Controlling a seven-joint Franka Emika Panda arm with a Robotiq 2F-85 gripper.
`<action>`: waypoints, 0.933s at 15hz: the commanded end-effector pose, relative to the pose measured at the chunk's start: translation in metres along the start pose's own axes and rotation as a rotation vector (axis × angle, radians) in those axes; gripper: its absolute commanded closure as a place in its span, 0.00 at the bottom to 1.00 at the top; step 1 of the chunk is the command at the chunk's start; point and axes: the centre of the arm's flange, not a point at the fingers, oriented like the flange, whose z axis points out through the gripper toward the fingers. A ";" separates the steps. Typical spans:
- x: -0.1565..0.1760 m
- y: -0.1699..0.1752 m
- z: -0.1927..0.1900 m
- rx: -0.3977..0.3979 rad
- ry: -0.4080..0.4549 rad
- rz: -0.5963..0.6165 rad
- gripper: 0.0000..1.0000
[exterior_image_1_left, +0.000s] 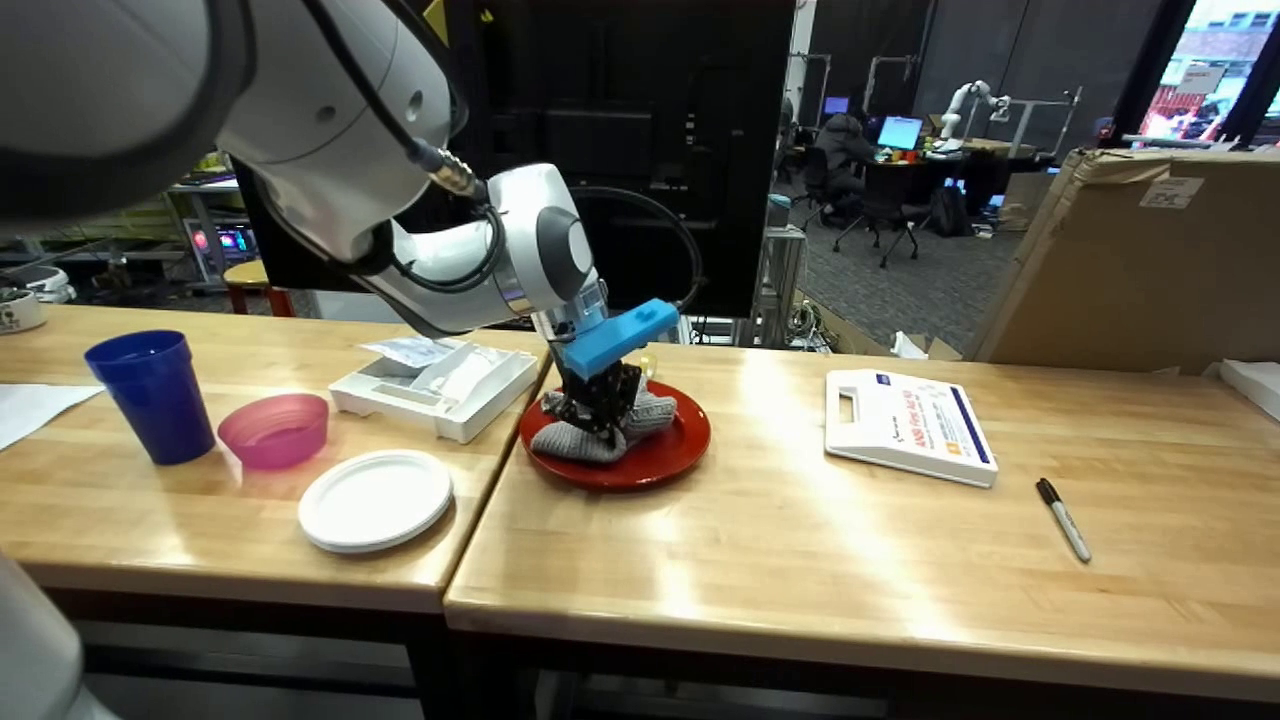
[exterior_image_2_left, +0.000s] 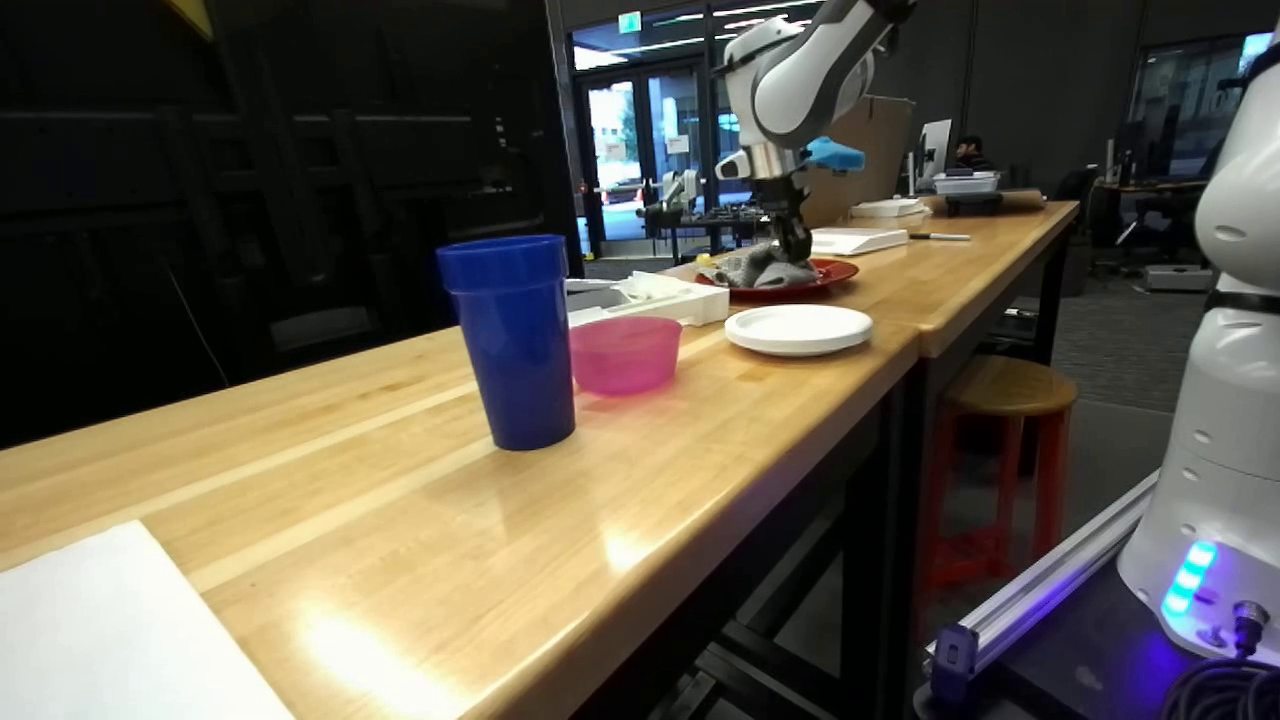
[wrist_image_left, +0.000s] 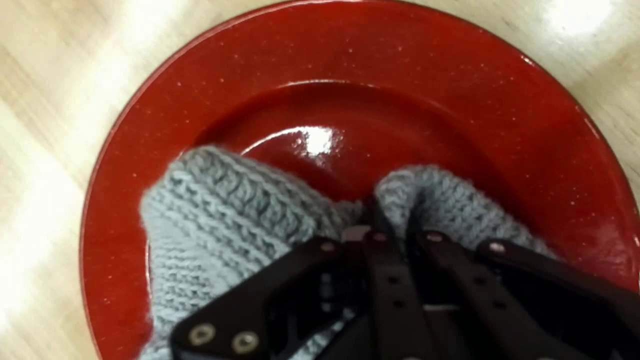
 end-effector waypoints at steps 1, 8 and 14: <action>-0.003 0.017 0.003 -0.032 -0.024 -0.198 0.98; -0.026 0.038 0.004 -0.135 -0.094 -0.556 0.98; -0.045 0.053 0.006 -0.176 -0.065 -0.703 0.98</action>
